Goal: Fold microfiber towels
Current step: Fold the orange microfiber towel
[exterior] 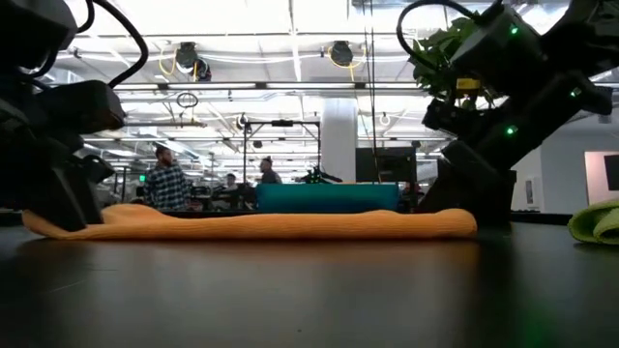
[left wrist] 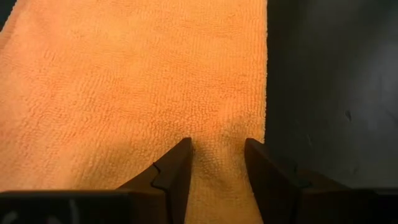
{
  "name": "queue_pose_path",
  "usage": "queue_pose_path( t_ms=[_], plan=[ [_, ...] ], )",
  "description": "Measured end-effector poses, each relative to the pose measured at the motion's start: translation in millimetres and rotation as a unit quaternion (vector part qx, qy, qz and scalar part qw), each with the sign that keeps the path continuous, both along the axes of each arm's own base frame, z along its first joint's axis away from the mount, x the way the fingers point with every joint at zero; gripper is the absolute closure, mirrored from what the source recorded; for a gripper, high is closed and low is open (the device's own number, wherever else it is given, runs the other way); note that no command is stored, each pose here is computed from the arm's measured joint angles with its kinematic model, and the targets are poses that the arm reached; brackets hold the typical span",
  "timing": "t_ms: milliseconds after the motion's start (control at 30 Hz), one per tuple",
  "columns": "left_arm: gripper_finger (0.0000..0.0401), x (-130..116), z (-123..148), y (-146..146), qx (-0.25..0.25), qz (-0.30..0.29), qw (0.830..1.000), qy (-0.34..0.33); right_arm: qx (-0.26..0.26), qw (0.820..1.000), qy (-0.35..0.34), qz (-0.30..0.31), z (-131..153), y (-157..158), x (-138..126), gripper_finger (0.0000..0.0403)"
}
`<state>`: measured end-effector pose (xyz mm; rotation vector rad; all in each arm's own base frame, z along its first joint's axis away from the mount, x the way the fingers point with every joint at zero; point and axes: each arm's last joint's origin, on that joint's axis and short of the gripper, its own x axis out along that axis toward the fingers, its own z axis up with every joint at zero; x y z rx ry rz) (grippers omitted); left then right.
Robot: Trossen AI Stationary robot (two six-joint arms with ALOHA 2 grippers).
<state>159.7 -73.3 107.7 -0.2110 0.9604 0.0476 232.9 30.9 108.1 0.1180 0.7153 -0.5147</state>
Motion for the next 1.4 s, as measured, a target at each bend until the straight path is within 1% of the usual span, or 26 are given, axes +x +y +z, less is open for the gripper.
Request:
queue_pose_path(
  t_ms=[167,233,333,400,467,533,633,700,767,833,900,1000,1067,1167,1300,1400],
  plan=[
    [0.0247,-2.6,6.8,1.3,0.005,-0.015,1.0,-0.016,-0.008,1.0,-0.003,-0.004,2.6,-2.8,0.2,0.0301],
    [0.0247,-4.4,9.4,2.8,0.014,-0.018,0.999,-0.023,-0.01,1.0,-0.002,-0.007,2.5,-3.9,0.2,0.0301],
    [0.0247,-3.9,15.7,4.0,0.027,-0.015,0.998,-0.052,-0.007,1.0,-0.005,-0.005,2.9,-3.7,0.7,0.0301],
    [0.0247,-3.7,21.4,4.2,0.03,-0.02,0.997,-0.07,0.001,1.0,-0.023,0.006,5.3,-1.4,3.5,0.0301],
    [0.0247,-2.7,28.8,3.7,0.03,-0.029,0.995,-0.091,0.007,0.998,-0.056,0.038,10.6,3.5,8.7,0.0301],
    [0.0247,-0.5,38.5,3.3,0.042,-0.036,0.991,-0.118,0.02,0.991,-0.099,0.094,18.7,10.6,15.3,0.0301],
    [0.0247,-0.2,46.8,6.8,0.095,-0.016,0.984,-0.153,0.041,0.971,-0.159,0.174,30.6,20.8,22.0,0.0301],
    [0.0247,-0.2,47.0,11.4,0.139,0.008,0.978,-0.155,0.053,0.962,-0.175,0.202,34.0,25.8,23.0,0.0301],
    [0.0247,-0.6,44.7,17.9,0.162,0.023,0.977,-0.138,0.065,0.96,-0.17,0.214,32.4,29.9,21.9,0.0301],
    [0.0247,1.4,41.0,24.5,0.165,0.043,0.978,-0.12,0.08,0.96,-0.152,0.22,27.6,34.7,19.9,0.0301],
    [0.0247,2.5,35.0,30.4,0.155,0.052,0.982,-0.097,0.101,0.958,-0.142,0.227,22.3,40.9,18.7,0.0301],
    [0.0247,4.3,27.5,36.9,0.149,0.058,0.985,-0.065,0.14,0.96,-0.116,0.214,14.2,47.7,17.4,0.0302],
    [0.0247,4.2,24.6,41.9,0.163,0.059,0.984,-0.046,0.158,0.963,-0.088,0.2,8.7,50.9,17.1,0.0308],
    [0.0247,6.5,24.0,51.2,0.176,0.072,0.981,-0.039,0.167,0.964,-0.06,0.2,4.6,58.0,18.5,0.0318],
    [0.0247,7.8,24.0,65.8,0.184,0.109,0.976,-0.03,0.18,0.957,-0.049,0.221,2.8,65.3,21.9,0.0334],
    [0.0247,7.9,24.1,75.4,0.191,0.132,0.972,-0.024,0.186,0.957,-0.041,0.217,0.6,65.2,21.7,0.0347]
  ],
)
